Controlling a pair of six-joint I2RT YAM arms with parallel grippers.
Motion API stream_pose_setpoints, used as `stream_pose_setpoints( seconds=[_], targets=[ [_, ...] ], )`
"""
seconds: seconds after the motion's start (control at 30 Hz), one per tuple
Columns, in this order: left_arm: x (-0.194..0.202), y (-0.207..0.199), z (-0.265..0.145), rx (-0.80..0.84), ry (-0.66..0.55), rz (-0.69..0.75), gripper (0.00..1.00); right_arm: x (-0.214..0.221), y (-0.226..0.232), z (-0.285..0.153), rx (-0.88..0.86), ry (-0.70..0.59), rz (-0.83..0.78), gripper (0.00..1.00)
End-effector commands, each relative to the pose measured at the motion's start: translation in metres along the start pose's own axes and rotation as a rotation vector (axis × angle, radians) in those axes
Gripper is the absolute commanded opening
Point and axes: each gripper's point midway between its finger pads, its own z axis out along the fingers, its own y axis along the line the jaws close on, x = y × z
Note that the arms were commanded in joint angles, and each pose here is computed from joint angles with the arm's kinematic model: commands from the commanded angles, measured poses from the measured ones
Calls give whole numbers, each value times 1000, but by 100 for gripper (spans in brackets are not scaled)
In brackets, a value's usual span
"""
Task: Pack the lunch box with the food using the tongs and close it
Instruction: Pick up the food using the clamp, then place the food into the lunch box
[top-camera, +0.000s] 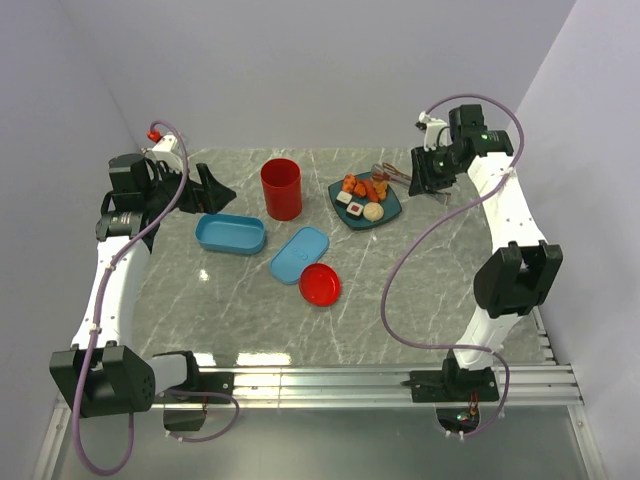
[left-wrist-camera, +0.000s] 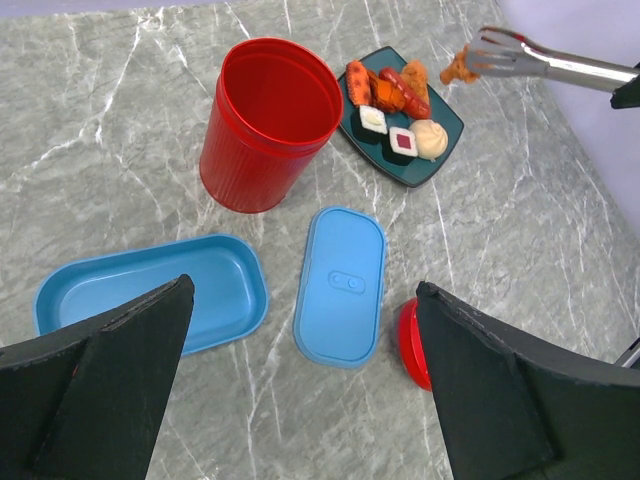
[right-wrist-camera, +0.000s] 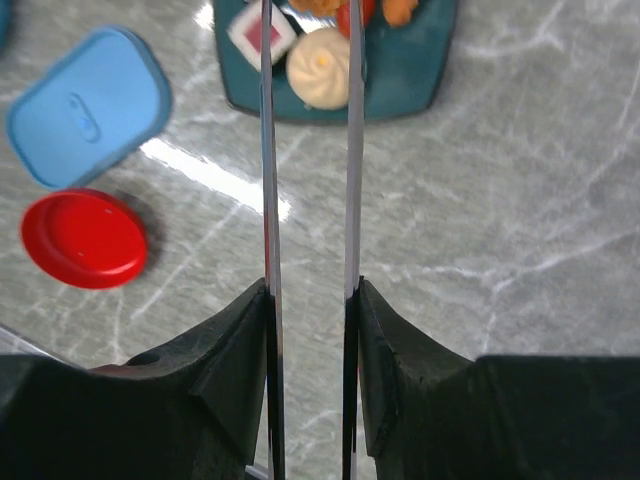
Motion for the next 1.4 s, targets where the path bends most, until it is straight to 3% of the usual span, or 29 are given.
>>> stream_pose_setpoints(
  seconds=[0.0, 0.5, 0.9, 1.37],
  targets=[
    [-19, -6, -3, 17, -55, 31, 100, -44, 24, -39, -53, -199, -48, 22],
    [-18, -13, -4, 53, -52, 46, 99, -103, 109, -57, -306, -389, -175, 22],
    [-20, -13, -8, 36, -56, 67, 99, -121, 180, -24, -430, -357, -252, 23],
    [-26, -11, -9, 19, -67, 65, 99, -111, 204, 35, -440, -268, -257, 28]
  ],
)
